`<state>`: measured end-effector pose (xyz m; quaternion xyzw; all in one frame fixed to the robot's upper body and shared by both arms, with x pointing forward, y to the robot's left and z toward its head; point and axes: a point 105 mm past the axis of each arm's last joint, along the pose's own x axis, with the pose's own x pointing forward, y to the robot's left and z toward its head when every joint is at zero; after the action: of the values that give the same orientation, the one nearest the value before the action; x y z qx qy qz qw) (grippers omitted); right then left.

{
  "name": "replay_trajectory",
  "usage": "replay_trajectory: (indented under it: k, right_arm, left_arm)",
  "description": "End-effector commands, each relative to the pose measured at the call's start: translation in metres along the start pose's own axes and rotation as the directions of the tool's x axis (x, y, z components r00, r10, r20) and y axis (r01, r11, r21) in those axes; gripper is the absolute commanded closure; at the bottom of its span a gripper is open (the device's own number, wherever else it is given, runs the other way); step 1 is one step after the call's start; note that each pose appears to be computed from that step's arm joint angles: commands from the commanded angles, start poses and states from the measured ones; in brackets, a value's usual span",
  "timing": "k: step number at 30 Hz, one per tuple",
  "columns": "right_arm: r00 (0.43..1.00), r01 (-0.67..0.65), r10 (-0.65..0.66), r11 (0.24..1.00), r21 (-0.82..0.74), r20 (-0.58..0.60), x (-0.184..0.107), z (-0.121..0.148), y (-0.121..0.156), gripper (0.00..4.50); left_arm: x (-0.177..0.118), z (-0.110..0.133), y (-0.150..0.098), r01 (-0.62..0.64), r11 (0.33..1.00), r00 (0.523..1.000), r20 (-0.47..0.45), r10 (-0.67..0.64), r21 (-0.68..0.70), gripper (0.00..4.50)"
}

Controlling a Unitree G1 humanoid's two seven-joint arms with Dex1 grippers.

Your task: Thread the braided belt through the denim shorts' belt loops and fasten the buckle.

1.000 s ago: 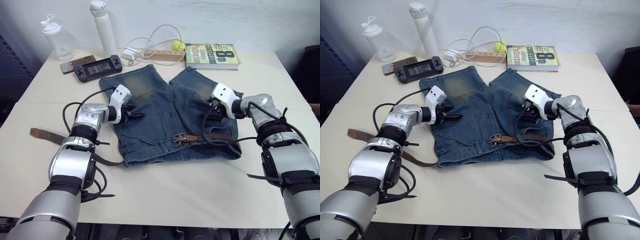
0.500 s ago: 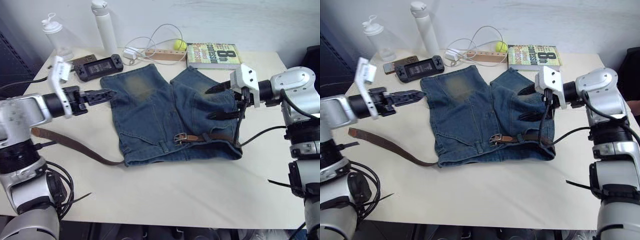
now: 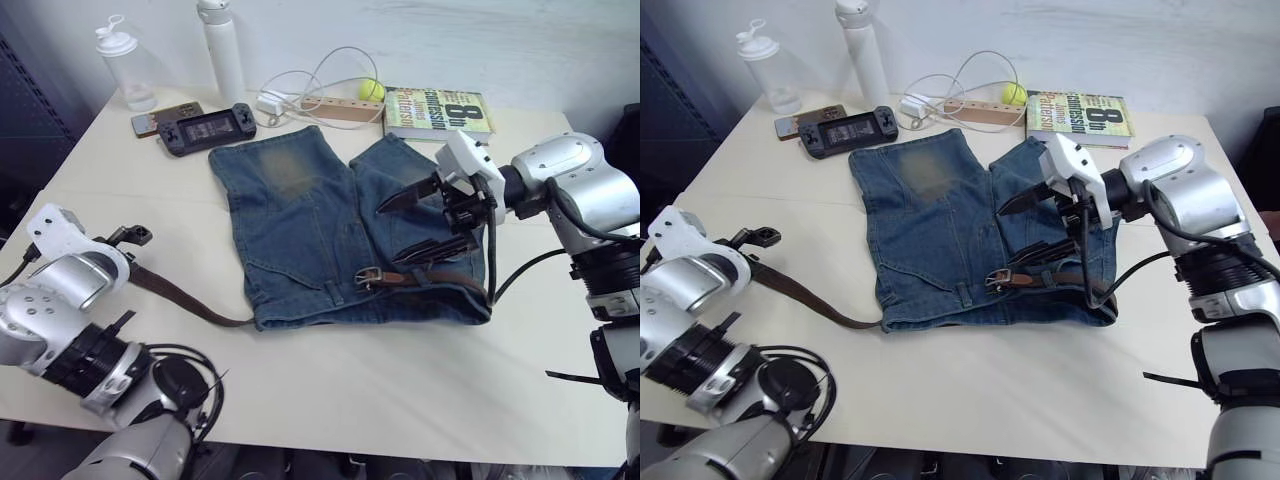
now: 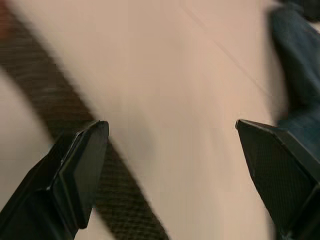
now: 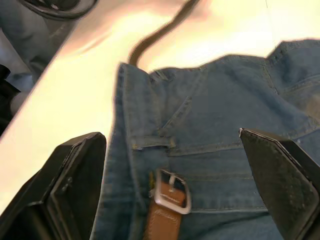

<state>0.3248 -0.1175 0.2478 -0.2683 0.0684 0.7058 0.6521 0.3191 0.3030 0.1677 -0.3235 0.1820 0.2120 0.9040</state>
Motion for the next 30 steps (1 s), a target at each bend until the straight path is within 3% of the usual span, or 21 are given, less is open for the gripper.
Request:
replay_trajectory:
  k: [1,7,11,14,16,24,30]
  right_arm:
    - [1.0,-0.011,0.011,0.998,-0.065,-0.004,-0.008,0.01,0.0,0.0]
    - [0.999,0.051,-0.052,0.995,-0.084,-0.006,-0.012,0.01,-0.006,0.0]
    - [0.997,0.075,-0.076,0.992,-0.105,-0.006,-0.012,0.011,-0.007,0.0]
    - [0.997,0.079,-0.079,0.99,-0.12,0.001,-0.011,0.016,-0.006,0.0]
    - [0.996,0.09,-0.089,0.988,-0.123,0.012,-0.012,0.019,-0.007,0.0]
    - [0.992,0.124,-0.126,0.985,-0.122,-0.009,-0.017,0.019,-0.012,0.0]
    - [0.986,0.16,-0.166,0.975,-0.152,-0.028,-0.019,0.017,-0.015,0.0]
  left_arm:
    - [-0.011,0.016,0.016,-0.155,0.984,0.984,0.074,0.161,-0.082,0.05]
    - [-0.014,0.018,0.031,-0.298,0.94,0.95,0.046,0.309,-0.167,0.05]
    - [-0.002,0.01,0.028,-0.275,0.947,0.96,0.001,0.279,-0.165,0.05]
    - [0.009,0.006,0.019,-0.238,0.953,0.971,-0.013,0.24,-0.189,0.84]
    - [0.015,0.006,0.011,-0.213,0.961,0.977,-0.011,0.214,-0.178,1.62]
    - [0.02,0.013,0.004,-0.218,0.966,0.973,0.051,0.227,-0.138,1.62]
    - [0.029,0.0,0.006,-0.274,0.956,0.961,-0.001,0.275,-0.104,1.62]
